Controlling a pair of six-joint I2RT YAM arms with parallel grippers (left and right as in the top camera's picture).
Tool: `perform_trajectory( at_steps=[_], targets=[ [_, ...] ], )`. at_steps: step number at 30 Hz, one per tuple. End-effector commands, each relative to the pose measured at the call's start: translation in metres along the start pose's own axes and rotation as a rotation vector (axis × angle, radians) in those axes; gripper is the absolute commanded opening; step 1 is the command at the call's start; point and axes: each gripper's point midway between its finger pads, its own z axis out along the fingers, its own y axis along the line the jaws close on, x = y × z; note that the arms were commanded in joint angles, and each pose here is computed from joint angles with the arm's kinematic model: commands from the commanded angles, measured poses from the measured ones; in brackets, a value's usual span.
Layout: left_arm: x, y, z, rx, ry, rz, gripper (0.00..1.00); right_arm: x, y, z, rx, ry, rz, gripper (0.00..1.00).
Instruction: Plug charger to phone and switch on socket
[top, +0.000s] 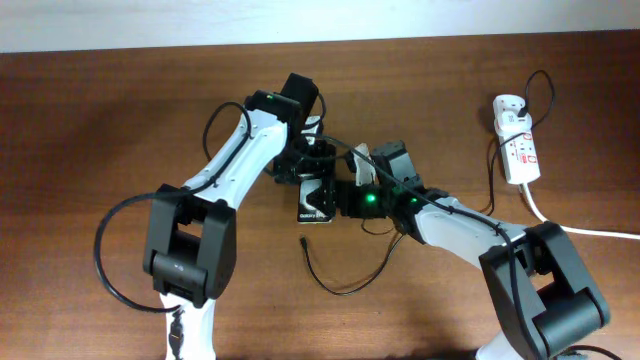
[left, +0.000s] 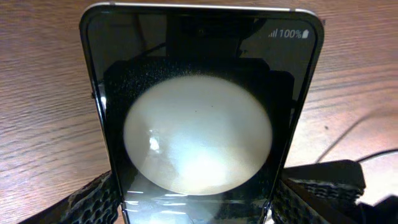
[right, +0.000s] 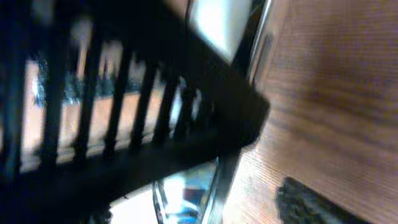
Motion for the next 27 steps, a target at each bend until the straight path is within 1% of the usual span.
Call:
perform_trajectory(
  at_steps=[1,2,3,4,5,8,10,11,12,13,15,17,18,19,20,21,23,24,27],
  targets=[
    [-0.002,-0.022,-0.022,0.089,-0.032,0.055,0.74,-0.011,0.006,0.004,-0.015,-0.044,-0.032,0.71],
    [-0.002,-0.022,-0.022,0.089,-0.032,0.055,0.75,-0.014,0.009,0.003,-0.025,-0.059,-0.045,0.61],
    [-0.002,-0.022,-0.022,0.089,-0.032,0.056,0.75,-0.015,0.008,0.003,-0.019,-0.063,-0.042,0.54],
    [-0.002,-0.022,-0.022,0.089,-0.032,0.056,0.75,-0.015,0.008,0.003,-0.018,-0.063,-0.041,0.49],
    [-0.002,-0.022,-0.022,0.089,-0.033,0.056,0.76,-0.015,0.007,0.003,-0.017,-0.064,-0.041,0.45],
    [-0.002,-0.022,-0.022,0.089,-0.033,0.056,0.76,-0.016,0.008,0.003,-0.017,-0.065,-0.042,0.27],
    [-0.002,-0.022,-0.022,0.09,-0.036,0.058,0.77,-0.016,0.008,0.003,-0.018,-0.066,-0.043,0.04],
    [-0.002,-0.023,-0.022,0.09,-0.036,0.059,0.79,-0.016,0.008,0.003,-0.018,-0.066,-0.043,0.04],
    [-0.003,-0.023,-0.022,0.09,-0.039,0.06,0.92,-0.016,0.008,0.003,-0.018,-0.066,-0.043,0.04],
    [-0.003,-0.022,-0.022,0.082,-0.042,0.06,0.99,-0.017,0.007,0.003,-0.017,-0.068,-0.042,0.04],
    [-0.007,-0.007,-0.025,0.037,-0.053,0.045,0.99,-0.021,0.004,-0.002,-0.023,-0.075,-0.031,0.04],
    [-0.013,0.006,-0.042,0.072,-0.08,0.062,0.99,-0.025,0.003,-0.012,-0.081,-0.058,-0.007,0.04],
    [-0.016,0.004,-0.052,0.124,-0.097,0.088,0.99,-0.026,0.004,-0.016,-0.111,-0.047,-0.001,0.04],
    [-0.018,0.001,-0.063,0.188,-0.117,0.118,0.99,-0.027,0.013,-0.024,-0.191,-0.026,-0.01,0.04],
    [-0.02,-0.011,-0.079,0.311,-0.146,0.2,0.91,-0.03,0.029,-0.035,-0.298,-0.015,-0.056,0.04],
    [-0.02,-0.024,-0.1,0.461,-0.189,0.298,0.88,-0.034,0.047,-0.047,-0.409,-0.013,-0.134,0.04],
    [-0.013,-0.053,-0.148,0.802,-0.275,0.46,0.88,-0.042,0.061,-0.054,-0.469,-0.03,-0.141,0.04],
    [-0.009,-0.062,-0.162,0.899,-0.312,0.531,0.89,-0.045,0.07,-0.058,-0.499,-0.039,-0.156,0.04],
    [-0.012,-0.065,-0.167,0.923,-0.349,0.579,0.87,-0.047,0.092,-0.068,-0.581,-0.043,-0.216,0.04]
  ],
)
